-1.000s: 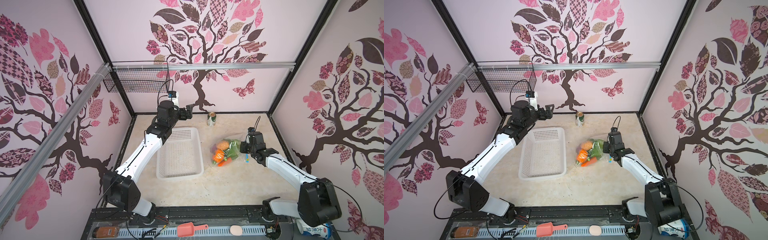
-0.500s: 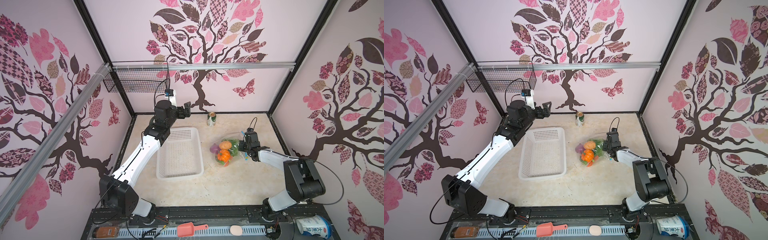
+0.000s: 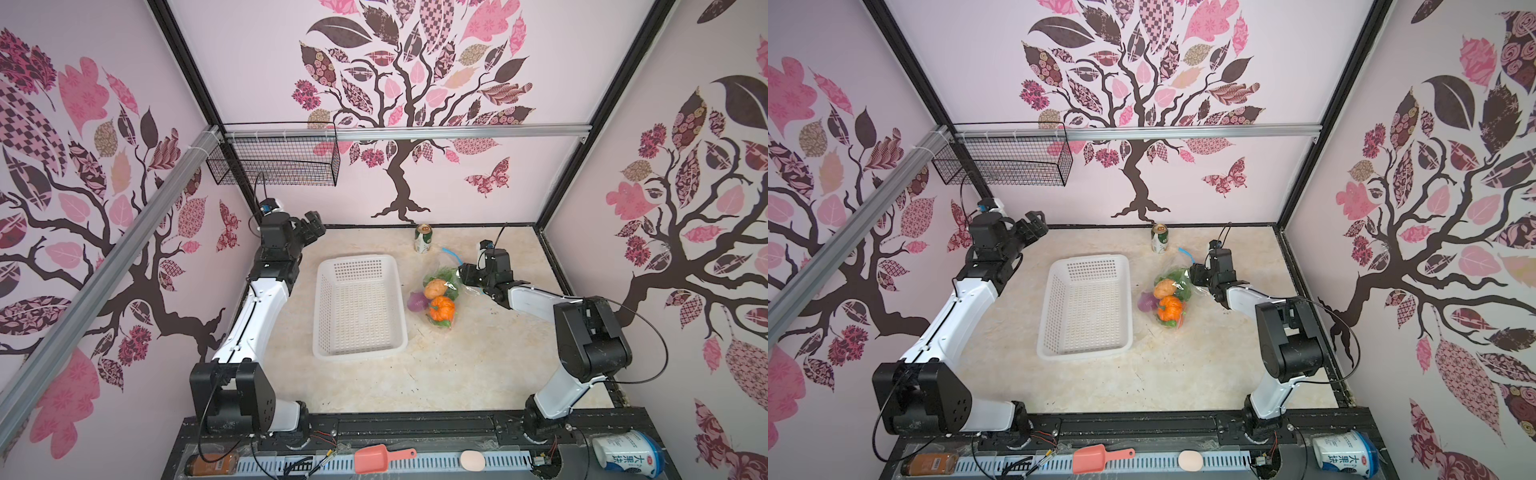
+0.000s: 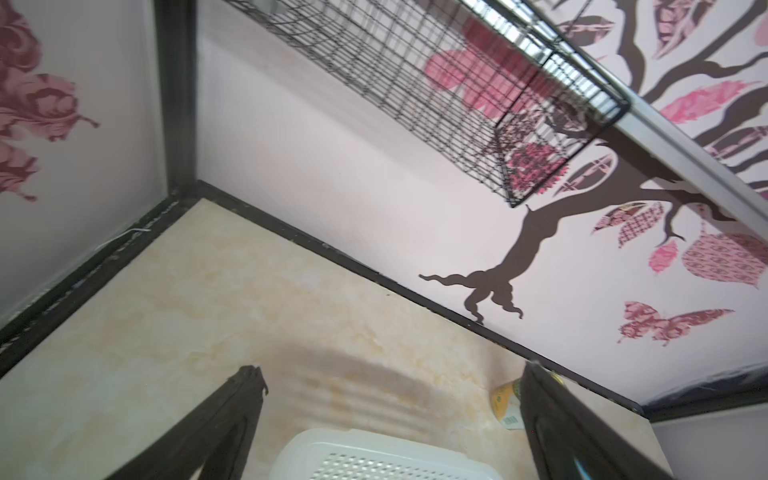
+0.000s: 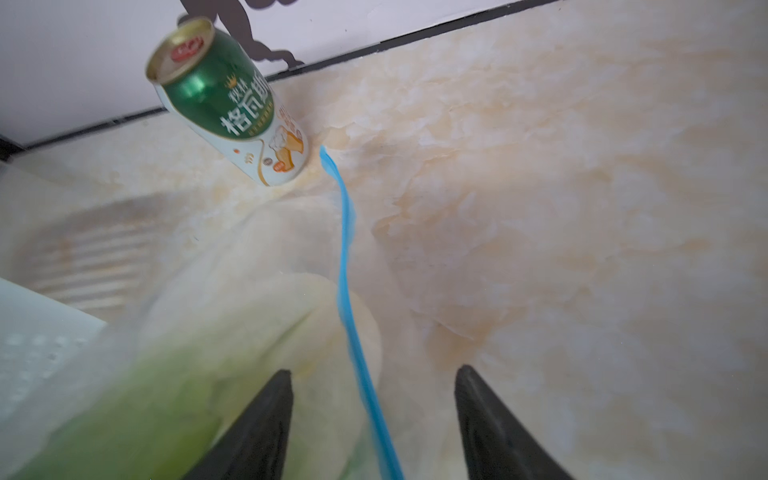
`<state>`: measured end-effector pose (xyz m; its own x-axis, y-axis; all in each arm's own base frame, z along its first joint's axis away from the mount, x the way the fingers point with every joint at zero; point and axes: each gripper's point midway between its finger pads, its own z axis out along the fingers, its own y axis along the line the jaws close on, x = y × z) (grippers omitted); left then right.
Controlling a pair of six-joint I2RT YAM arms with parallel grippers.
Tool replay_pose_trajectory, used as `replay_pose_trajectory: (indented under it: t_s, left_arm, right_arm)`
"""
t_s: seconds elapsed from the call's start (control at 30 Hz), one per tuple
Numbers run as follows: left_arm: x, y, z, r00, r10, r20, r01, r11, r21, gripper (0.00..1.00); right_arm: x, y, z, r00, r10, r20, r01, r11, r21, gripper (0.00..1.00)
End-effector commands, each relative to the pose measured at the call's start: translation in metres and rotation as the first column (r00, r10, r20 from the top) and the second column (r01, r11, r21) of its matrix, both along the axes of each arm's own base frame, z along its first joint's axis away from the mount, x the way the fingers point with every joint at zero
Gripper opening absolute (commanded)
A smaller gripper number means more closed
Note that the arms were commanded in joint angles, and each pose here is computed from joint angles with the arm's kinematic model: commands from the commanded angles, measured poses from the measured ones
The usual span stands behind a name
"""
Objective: Place the food in the zip-top bag and seal the zipper
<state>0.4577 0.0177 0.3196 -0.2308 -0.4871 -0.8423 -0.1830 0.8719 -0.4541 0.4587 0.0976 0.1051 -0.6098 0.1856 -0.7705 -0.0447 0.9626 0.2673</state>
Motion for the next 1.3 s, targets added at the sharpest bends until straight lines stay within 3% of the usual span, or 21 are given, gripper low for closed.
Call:
replay_pose_trajectory:
  t_s: [0.0, 0.1, 0.27, 0.37, 0.57, 0.67, 0.7, 0.77, 0.87, 1.1, 1.2, 1.27]
  left_arm:
    - [-0.022, 0.021, -0.009, 0.999, 0.038, -0.033, -0.035, 0.997, 0.07, 0.99]
    - [-0.041, 0.046, -0.023, 0.988, 0.147, -0.042, -0.136, 0.971, 0.199, 0.98]
    - [-0.057, 0.071, -0.061, 0.966, 0.24, -0.091, -0.199, 0.924, 0.326, 0.98]
    - [-0.061, 0.078, -0.081, 0.962, 0.257, -0.088, -0.206, 0.901, 0.381, 0.98]
    - [-0.068, 0.088, -0.131, 0.958, 0.262, -0.116, -0.178, 0.86, 0.479, 0.98]
    - [-0.069, 0.093, -0.159, 0.951, 0.277, -0.136, -0.177, 0.85, 0.496, 0.98]
    - [-0.07, 0.091, -0.164, 0.948, 0.258, -0.186, -0.142, 0.865, 0.481, 0.98]
    - [-0.07, 0.087, -0.164, 0.959, 0.224, -0.174, -0.118, 0.873, 0.472, 0.98]
    - [-0.077, 0.087, -0.159, 0.962, 0.231, -0.143, -0.138, 0.869, 0.475, 0.98]
    - [-0.081, 0.081, -0.17, 0.952, 0.202, -0.23, -0.078, 0.886, 0.457, 0.98]
    - [-0.082, 0.071, -0.181, 0.96, 0.173, -0.221, -0.065, 0.902, 0.426, 0.98]
    - [-0.078, 0.057, -0.19, 0.962, 0.142, -0.234, -0.021, 0.89, 0.455, 0.98]
  right_arm:
    - [-0.011, -0.041, 0.027, 0.99, -0.13, 0.059, 0.137, 0.981, -0.135, 0.79]
    - [-0.024, -0.077, 0.042, 0.969, -0.225, 0.104, 0.24, 0.956, -0.17, 0.86]
    - [-0.049, -0.118, 0.063, 0.905, -0.359, 0.226, 0.404, 0.893, -0.199, 0.96]
    - [-0.058, -0.123, 0.053, 0.885, -0.371, 0.28, 0.43, 0.882, -0.19, 0.99]
    - [-0.054, -0.115, 0.011, 0.912, -0.344, 0.222, 0.387, 0.902, -0.191, 0.99]
    - [-0.055, -0.115, 0.003, 0.908, -0.321, 0.269, 0.38, 0.902, -0.204, 1.0]
    - [-0.056, -0.117, 0.003, 0.903, -0.318, 0.289, 0.385, 0.898, -0.214, 0.99]
    - [-0.056, -0.121, 0.011, 0.882, -0.316, 0.349, 0.406, 0.886, -0.226, 0.99]
    - [-0.058, -0.116, 0.005, 0.889, -0.276, 0.366, 0.371, 0.902, -0.22, 1.0]
    - [-0.079, -0.117, 0.01, 0.836, -0.271, 0.477, 0.381, 0.912, -0.15, 0.99]
    - [-0.077, -0.117, 0.008, 0.851, -0.275, 0.447, 0.378, 0.912, -0.161, 1.0]
    - [-0.077, -0.118, 0.007, 0.854, -0.275, 0.441, 0.378, 0.911, -0.163, 1.0]
